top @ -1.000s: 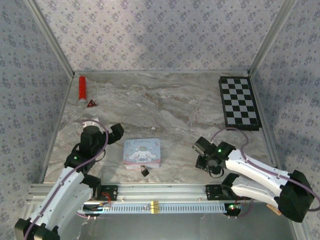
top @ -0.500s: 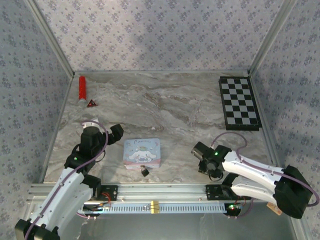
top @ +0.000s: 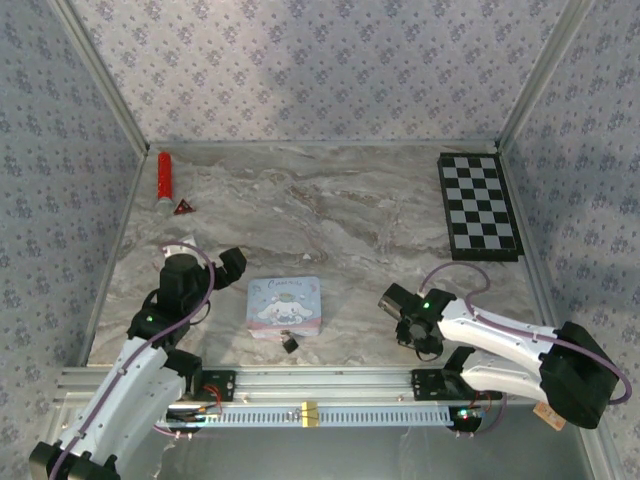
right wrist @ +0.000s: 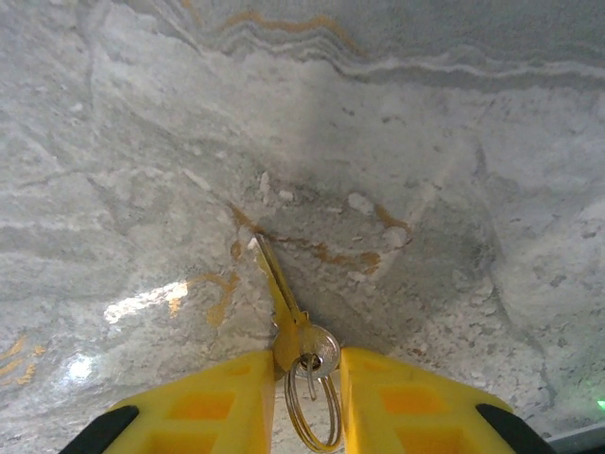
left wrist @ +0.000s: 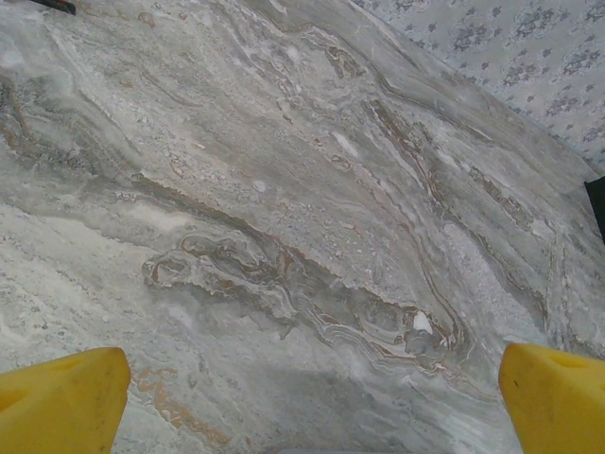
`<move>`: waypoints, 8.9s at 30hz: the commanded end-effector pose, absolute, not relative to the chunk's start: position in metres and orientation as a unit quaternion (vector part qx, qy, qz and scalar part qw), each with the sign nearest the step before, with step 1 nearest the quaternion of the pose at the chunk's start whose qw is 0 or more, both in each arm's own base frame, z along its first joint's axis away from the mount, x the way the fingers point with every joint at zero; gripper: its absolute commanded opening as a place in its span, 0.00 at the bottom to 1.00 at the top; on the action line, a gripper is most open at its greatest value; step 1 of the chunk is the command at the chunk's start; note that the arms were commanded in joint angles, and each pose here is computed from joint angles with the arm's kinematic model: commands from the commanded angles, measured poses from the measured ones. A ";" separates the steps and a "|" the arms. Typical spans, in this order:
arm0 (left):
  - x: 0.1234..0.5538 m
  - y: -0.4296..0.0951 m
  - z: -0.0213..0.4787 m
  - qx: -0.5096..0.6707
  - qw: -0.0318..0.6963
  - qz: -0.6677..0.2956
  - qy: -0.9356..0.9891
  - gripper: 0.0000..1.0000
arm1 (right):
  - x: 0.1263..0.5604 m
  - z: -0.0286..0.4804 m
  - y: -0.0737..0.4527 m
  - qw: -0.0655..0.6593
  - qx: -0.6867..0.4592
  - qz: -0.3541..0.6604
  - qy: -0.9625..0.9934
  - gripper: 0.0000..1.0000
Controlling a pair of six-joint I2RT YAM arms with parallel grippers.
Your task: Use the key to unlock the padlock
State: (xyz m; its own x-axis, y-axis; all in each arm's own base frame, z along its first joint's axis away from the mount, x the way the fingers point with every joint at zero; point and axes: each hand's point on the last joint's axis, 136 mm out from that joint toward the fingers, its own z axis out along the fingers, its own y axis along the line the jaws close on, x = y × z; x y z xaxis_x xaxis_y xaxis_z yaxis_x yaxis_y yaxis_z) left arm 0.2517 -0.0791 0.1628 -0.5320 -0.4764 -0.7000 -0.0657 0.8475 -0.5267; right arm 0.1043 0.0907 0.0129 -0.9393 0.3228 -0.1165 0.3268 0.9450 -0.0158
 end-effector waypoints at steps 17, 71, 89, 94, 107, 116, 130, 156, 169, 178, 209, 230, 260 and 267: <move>0.255 -0.079 0.165 -0.168 0.461 -0.227 0.842 1.00 | 0.113 0.023 0.084 0.084 0.138 -0.049 0.986 0.13; 0.272 -0.224 0.236 -0.271 0.233 -0.615 0.703 1.00 | 0.269 0.292 0.361 0.369 -0.193 0.358 0.836 0.00; 0.272 -0.217 0.237 -0.385 0.209 -0.646 0.625 1.00 | 0.268 0.257 0.401 0.346 -0.205 0.390 0.828 0.00; 0.272 -0.219 0.237 -0.386 0.208 -0.648 0.623 1.00 | 0.267 0.246 0.408 0.336 -0.210 0.390 0.831 0.00; 0.274 -0.218 0.231 -0.390 0.212 -0.640 0.627 0.98 | 0.266 0.210 0.408 0.318 -0.208 0.369 0.848 0.00; 0.276 -0.213 0.223 -0.396 0.220 -0.622 0.639 0.95 | 0.260 0.199 0.386 0.324 -0.208 0.342 0.857 0.00; 0.278 -0.205 0.217 -0.396 0.232 -0.606 0.650 0.83 | 0.257 0.196 0.382 0.327 -0.218 0.335 0.856 0.00; 0.278 -0.204 0.206 -0.397 0.229 -0.583 0.671 0.48 | 0.256 0.211 0.386 0.342 -0.227 0.345 0.844 0.00; 0.278 -0.205 0.204 -0.396 0.225 -0.579 0.676 0.32 | 0.256 0.211 0.389 0.341 -0.228 0.346 0.844 0.00; 0.280 -0.208 0.203 -0.392 0.221 -0.573 0.684 0.00 | 0.257 0.214 0.388 0.343 -0.228 0.345 0.843 0.00; 0.289 -0.228 0.344 0.007 0.580 -0.399 0.710 0.00 | 0.255 0.279 0.288 0.465 0.051 0.605 0.644 0.68; 0.253 -0.265 0.371 -0.016 0.520 -0.574 0.632 0.00 | 0.244 0.336 0.304 0.446 -0.009 0.717 0.536 0.70; 0.255 -0.272 0.357 -0.044 0.491 -0.596 0.634 0.00 | 0.249 0.351 0.313 0.414 -0.013 0.747 0.520 0.36; 0.254 -0.272 0.358 -0.043 0.490 -0.598 0.633 0.00 | 0.252 0.349 0.316 0.406 -0.011 0.749 0.523 0.28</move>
State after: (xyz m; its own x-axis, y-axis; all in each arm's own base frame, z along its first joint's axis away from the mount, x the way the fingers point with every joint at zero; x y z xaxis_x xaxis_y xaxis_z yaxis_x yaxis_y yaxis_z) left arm 0.2611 -0.2742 0.3408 -0.5292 -0.6201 -0.5791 0.4989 0.3247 -0.8035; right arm 0.2544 0.3164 0.3288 -0.6766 0.5894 -0.4414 -0.5884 -0.0723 0.8053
